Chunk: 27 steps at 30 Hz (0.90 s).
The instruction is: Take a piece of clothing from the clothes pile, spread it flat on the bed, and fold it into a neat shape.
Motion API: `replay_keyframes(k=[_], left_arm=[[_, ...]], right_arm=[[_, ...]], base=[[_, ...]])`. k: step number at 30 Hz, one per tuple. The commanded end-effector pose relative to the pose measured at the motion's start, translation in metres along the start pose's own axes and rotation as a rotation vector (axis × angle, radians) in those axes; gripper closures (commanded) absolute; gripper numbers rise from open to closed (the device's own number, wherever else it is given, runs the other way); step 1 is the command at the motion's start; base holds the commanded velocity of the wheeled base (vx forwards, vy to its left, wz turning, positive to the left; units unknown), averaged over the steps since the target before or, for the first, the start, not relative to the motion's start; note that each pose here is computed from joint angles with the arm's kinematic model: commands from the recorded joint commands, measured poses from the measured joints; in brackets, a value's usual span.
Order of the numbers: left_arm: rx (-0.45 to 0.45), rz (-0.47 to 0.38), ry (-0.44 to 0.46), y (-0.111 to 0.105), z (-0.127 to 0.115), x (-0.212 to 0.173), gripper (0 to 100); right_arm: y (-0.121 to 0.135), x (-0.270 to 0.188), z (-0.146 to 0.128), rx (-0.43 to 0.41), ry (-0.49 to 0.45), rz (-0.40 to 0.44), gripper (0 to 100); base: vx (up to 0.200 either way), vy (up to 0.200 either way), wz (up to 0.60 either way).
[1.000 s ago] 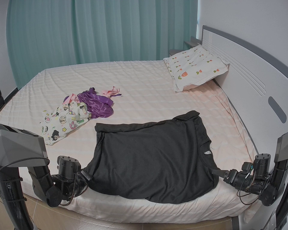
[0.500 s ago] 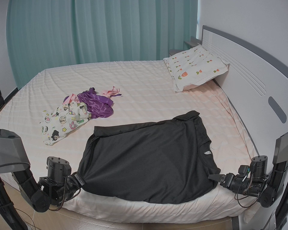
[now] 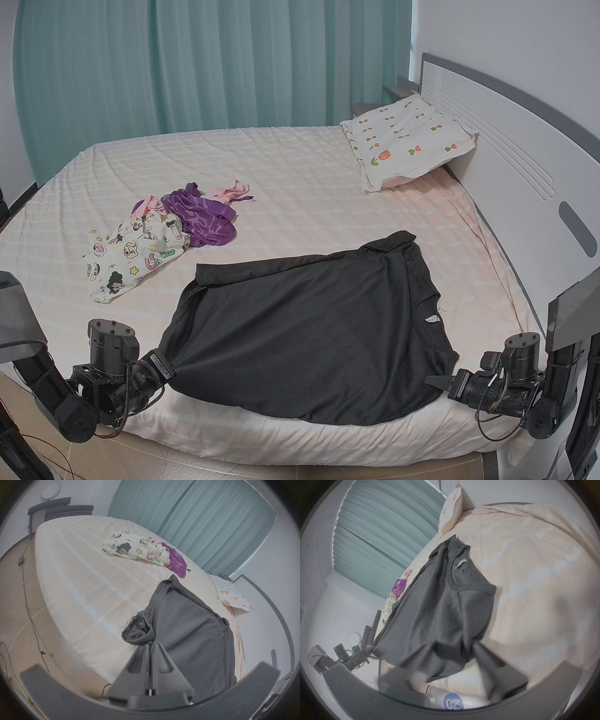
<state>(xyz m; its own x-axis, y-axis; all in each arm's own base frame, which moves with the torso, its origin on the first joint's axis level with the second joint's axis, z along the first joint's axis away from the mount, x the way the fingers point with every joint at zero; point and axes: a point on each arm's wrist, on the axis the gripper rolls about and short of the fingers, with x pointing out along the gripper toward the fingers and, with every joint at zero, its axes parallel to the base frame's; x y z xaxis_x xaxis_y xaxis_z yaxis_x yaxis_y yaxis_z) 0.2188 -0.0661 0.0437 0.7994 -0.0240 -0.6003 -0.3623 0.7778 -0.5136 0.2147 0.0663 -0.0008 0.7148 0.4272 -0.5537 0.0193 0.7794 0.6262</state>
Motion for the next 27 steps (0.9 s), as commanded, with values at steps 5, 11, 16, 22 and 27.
replay_keyframes(k=[5, 11, 16, 22, 27], left_arm=[[-0.03, -0.009, -0.014, -0.001, 0.007, 0.004, 100], [-0.104, -0.014, -0.054, -0.003, 0.018, 0.01, 100], [-0.16, -0.006, -0.075, -0.002, 0.025, 0.018, 100], [-0.181, 0.01, -0.077, 0.003, 0.019, 0.036, 100], [-0.206, 0.01, -0.103, 0.007, 0.022, 0.044, 100]], right_arm=[[-0.004, 0.01, 0.023, 0.013, -0.12, -0.004, 100], [0.008, 0.003, 0.049, -0.002, -0.25, 0.061, 100], [0.015, 0.016, 0.066, -0.023, -0.311, 0.106, 100], [0.017, 0.049, 0.081, -0.04, -0.346, 0.144, 100], [0.019, 0.071, 0.092, -0.046, -0.356, 0.157, 100]], base=[[0.0, 0.0, 0.0], [0.0, 0.0, 0.0], [0.0, 0.0, 0.0], [0.0, 0.0, 0.0], [0.0, 0.0, 0.0]])
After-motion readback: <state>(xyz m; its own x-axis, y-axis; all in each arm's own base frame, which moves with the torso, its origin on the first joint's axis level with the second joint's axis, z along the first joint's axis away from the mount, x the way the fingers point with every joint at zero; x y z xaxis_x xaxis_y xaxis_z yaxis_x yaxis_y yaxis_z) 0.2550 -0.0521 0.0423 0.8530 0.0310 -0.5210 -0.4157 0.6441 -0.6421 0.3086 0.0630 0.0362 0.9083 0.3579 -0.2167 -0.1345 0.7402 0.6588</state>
